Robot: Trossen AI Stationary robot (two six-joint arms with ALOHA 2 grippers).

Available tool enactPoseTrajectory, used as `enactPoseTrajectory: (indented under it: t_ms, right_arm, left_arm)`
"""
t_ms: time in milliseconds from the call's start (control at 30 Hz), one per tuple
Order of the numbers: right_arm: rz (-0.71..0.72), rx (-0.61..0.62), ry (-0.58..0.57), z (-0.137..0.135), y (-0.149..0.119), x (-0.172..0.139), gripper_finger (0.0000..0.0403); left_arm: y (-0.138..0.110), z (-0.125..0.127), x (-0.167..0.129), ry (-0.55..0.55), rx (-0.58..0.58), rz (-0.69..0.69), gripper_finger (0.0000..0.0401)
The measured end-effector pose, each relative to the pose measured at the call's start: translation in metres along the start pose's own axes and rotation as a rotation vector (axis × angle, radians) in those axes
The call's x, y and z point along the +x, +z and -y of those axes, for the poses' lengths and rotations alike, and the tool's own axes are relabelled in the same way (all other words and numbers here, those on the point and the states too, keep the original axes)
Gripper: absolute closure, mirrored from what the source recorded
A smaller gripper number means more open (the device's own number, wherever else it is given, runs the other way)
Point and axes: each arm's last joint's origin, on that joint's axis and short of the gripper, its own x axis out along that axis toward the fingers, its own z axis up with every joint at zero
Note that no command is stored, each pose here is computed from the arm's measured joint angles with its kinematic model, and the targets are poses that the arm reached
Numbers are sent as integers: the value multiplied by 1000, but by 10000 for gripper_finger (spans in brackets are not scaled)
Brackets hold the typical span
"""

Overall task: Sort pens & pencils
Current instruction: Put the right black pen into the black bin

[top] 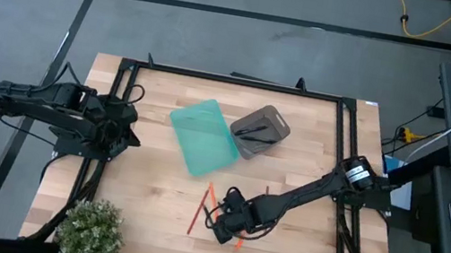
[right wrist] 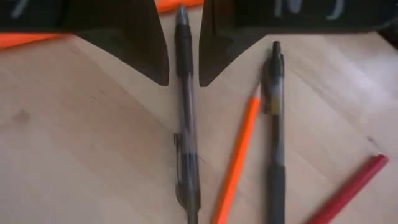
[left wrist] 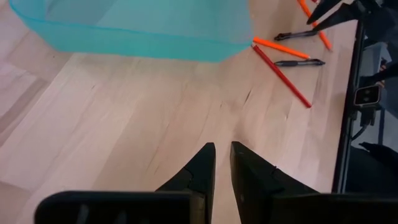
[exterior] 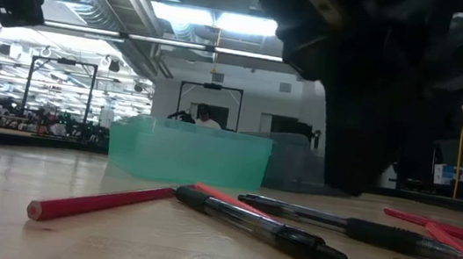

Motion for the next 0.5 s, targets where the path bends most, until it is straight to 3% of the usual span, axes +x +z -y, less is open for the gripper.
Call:
enactPoseTrajectory:
  t_ms: [500]
  right_arm:
    - [-6,-15,-21,1,-1,8,313]
  left_arm:
    - [-1,0,0,5,16,-7,358]
